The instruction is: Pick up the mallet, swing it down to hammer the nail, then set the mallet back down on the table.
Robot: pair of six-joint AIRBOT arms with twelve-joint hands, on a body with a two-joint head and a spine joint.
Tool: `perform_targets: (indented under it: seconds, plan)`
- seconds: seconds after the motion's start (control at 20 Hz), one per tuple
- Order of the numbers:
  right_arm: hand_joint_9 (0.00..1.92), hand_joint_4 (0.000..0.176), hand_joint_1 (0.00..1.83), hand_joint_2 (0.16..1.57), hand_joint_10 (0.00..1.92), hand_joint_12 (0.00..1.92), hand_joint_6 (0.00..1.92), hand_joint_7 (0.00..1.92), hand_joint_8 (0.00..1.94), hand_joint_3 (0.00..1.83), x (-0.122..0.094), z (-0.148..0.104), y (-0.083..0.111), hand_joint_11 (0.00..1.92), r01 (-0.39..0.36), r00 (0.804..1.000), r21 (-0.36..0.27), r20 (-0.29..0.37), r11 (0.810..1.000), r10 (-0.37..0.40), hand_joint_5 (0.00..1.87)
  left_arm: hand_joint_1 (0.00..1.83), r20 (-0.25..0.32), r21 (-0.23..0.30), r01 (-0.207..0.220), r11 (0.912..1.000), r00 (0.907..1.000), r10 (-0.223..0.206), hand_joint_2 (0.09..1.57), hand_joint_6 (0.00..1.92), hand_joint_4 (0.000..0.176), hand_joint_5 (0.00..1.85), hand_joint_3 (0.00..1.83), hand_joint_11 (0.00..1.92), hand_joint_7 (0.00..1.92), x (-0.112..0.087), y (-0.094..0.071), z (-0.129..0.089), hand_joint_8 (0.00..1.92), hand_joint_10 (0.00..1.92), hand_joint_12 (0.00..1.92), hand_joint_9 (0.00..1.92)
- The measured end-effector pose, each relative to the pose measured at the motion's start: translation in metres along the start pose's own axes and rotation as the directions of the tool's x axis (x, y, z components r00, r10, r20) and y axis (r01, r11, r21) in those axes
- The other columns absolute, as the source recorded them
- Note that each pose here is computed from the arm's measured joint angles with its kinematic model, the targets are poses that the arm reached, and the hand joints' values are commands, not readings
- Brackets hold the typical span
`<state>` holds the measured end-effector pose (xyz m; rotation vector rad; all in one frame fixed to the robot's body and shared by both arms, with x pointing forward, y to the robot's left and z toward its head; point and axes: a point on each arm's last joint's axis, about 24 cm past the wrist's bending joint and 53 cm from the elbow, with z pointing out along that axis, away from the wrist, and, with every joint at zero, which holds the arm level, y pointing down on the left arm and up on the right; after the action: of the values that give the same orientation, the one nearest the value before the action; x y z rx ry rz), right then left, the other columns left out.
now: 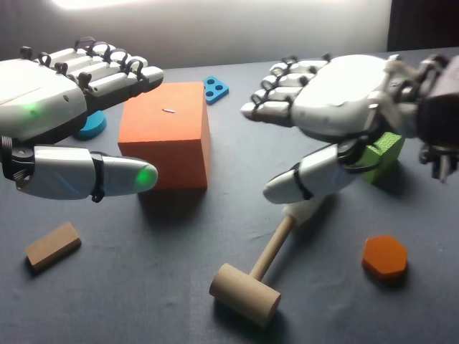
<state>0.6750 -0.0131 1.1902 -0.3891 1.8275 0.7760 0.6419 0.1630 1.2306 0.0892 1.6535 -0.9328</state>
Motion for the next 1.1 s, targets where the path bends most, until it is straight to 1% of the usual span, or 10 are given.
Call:
perform_targets:
  seconds: [0.2,0.3,0.45,0.6,0.65,0.7,0.75,0.95,1.0,1.1]
  plan:
    - [0.37,0.0,0.06,1.07,0.11,0.71,0.04,0.43,0.1,0.0,-0.019,-0.034,0.005,0.0,-0.075,0.995,0.028,0.063,0.997,0.073,0.39,0.0,-0.015,0.013,0.002,0.9999,0.9999,-0.002,1.2,0.15,0.0,0.22,0.0,0.02,0.29,0.003,-0.003,0.0,0.22,0.11,0.23,0.26]
    - [0.03,0.0,0.0,1.1,1.72,1.84,1.33,0.02,1.72,0.0,-0.023,-0.049,0.011,0.0,-0.072,0.995,0.042,0.075,0.997,0.069,0.08,0.0,-0.012,0.014,0.004,0.9999,0.9999,-0.004,1.19,1.77,0.0,0.02,0.0,0.0,0.11,0.002,-0.003,0.0,1.69,1.63,1.59,0.11]
    - [0.17,0.0,0.09,1.08,1.92,1.92,1.92,0.11,1.94,0.0,-0.03,-0.061,0.015,0.24,0.003,0.995,0.069,0.096,0.998,-0.009,0.21,0.03,-0.012,0.013,-0.004,0.9999,0.9999,0.004,1.2,1.92,0.0,0.13,0.0,0.25,0.17,0.001,-0.004,-0.002,1.92,1.92,1.92,0.21]
    - [1.21,0.0,0.0,1.04,1.92,1.92,1.92,1.21,1.94,0.0,-0.037,-0.065,0.009,1.21,-0.069,0.991,0.087,0.12,0.994,0.059,1.19,0.02,-0.002,0.026,-0.007,0.9996,1.0,0.007,1.21,1.92,0.0,1.36,0.0,1.27,1.43,-0.001,-0.01,-0.001,1.92,1.92,1.92,1.4]
    - [1.39,0.0,0.0,1.03,1.92,1.92,1.92,1.45,1.94,0.0,-0.037,-0.066,0.006,1.33,-0.073,0.991,0.097,0.122,0.993,0.061,1.44,0.04,-0.005,0.028,-0.003,0.9996,1.0,0.003,1.18,1.92,0.084,1.46,0.0,1.45,1.54,0.001,-0.011,-0.001,1.92,1.92,1.92,1.53]
    - [1.47,0.082,0.0,1.05,1.92,1.92,1.92,1.53,1.94,0.0,-0.034,-0.066,0.003,1.38,-0.074,0.991,0.107,0.117,0.992,0.061,1.51,0.01,-0.016,0.022,0.0,0.9998,0.9999,0.0,1.18,1.92,0.158,1.46,0.0,1.54,1.56,0.004,-0.011,-0.001,1.92,1.92,1.92,1.57]
    - [1.55,0.11,0.01,1.06,1.92,1.92,1.92,1.6,1.94,0.0,-0.028,-0.066,0.001,1.42,-0.066,0.993,0.114,0.103,0.991,0.055,1.57,0.0,-0.027,0.018,-0.004,0.9998,0.9996,0.004,1.19,1.92,0.172,1.47,0.01,1.58,1.59,0.007,-0.011,-0.001,1.92,1.92,1.92,1.6]
    - [1.79,0.125,0.25,1.39,1.92,1.92,1.92,1.78,1.94,0.03,-0.02,-0.066,0.004,1.81,-0.069,0.995,0.105,0.084,0.992,0.06,1.74,0.59,-0.027,0.031,-0.017,0.9994,0.9995,0.018,1.43,1.92,0.176,1.6,0.01,1.88,1.72,0.009,-0.018,-0.001,1.92,1.92,1.92,1.78]
    - [1.78,0.136,0.83,1.44,1.92,1.92,1.92,1.74,1.94,0.1,-0.02,-0.066,0.004,1.8,-0.069,0.995,0.105,0.084,0.992,0.061,1.67,0.94,-0.027,0.035,-0.013,0.9993,0.9996,0.013,1.46,1.92,0.176,1.61,0.04,1.84,1.71,0.01,-0.02,0.0,1.92,1.92,1.92,1.74]
    - [1.74,0.143,0.94,1.45,1.92,1.92,1.92,1.68,1.94,0.1,-0.02,-0.066,0.004,1.79,-0.078,0.994,0.105,0.086,0.991,0.069,1.61,1.27,-0.028,0.048,-0.014,0.9988,0.9995,0.015,1.42,1.92,0.176,1.69,0.04,1.76,1.69,0.012,-0.025,0.001,1.92,1.92,1.92,1.71]
